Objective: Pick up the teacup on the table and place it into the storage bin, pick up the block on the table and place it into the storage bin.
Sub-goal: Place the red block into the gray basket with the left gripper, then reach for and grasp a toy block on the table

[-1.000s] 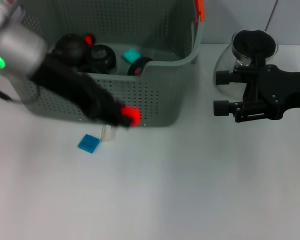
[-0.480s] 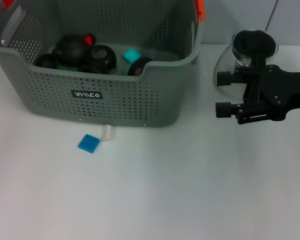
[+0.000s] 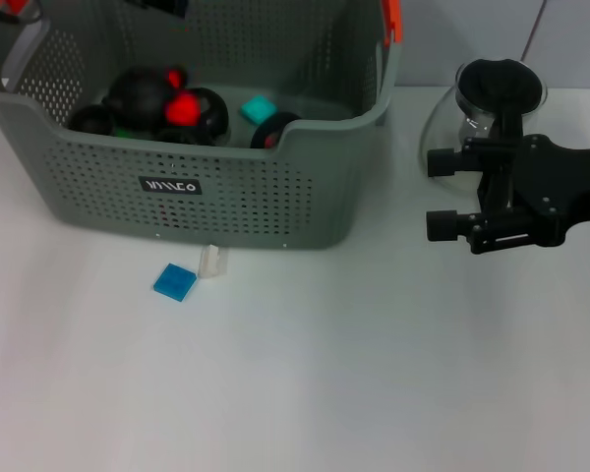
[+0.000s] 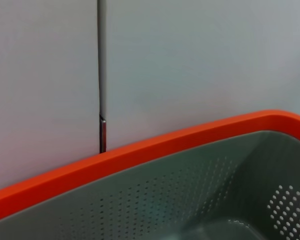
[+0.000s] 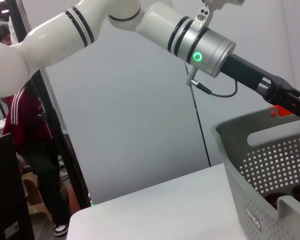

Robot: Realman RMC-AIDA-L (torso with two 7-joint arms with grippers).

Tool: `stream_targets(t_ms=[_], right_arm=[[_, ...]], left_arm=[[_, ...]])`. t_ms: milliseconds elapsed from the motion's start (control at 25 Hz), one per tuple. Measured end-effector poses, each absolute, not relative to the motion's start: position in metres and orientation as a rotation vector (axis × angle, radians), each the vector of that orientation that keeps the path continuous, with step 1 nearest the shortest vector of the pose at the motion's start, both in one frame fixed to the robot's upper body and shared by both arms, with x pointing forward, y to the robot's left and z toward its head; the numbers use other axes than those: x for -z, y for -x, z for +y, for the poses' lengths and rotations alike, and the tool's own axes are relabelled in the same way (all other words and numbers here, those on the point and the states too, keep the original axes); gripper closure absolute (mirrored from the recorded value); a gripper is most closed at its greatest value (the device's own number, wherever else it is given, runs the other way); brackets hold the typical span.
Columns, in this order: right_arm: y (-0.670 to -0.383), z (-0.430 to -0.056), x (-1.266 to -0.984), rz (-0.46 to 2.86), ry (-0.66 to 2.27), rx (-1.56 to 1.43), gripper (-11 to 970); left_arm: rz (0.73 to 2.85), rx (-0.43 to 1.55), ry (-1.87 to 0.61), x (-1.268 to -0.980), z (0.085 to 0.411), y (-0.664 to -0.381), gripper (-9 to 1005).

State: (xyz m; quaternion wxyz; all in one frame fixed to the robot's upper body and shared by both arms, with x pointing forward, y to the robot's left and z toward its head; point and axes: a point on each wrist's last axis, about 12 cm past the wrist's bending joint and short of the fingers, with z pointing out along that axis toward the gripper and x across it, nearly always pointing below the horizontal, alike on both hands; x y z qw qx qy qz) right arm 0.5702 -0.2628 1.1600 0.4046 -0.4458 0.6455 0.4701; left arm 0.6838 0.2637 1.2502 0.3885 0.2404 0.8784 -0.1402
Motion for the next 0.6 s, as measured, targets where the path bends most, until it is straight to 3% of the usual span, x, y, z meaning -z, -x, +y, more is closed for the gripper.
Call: stream_targets(t_ms=[320,600], right_arm=[[-0.569,-0.263,-1.159,1.615,1.133,-1.186,18],[-0.57,-0.262,-1.16,1.607,1.121,-1.185,19]], left_arm=[[2.234,0.351,-0.69,-1.266,0.266,-0.665,216],[2.197,0.323,-0.909,-1.275,0.266,-0.588,116]])
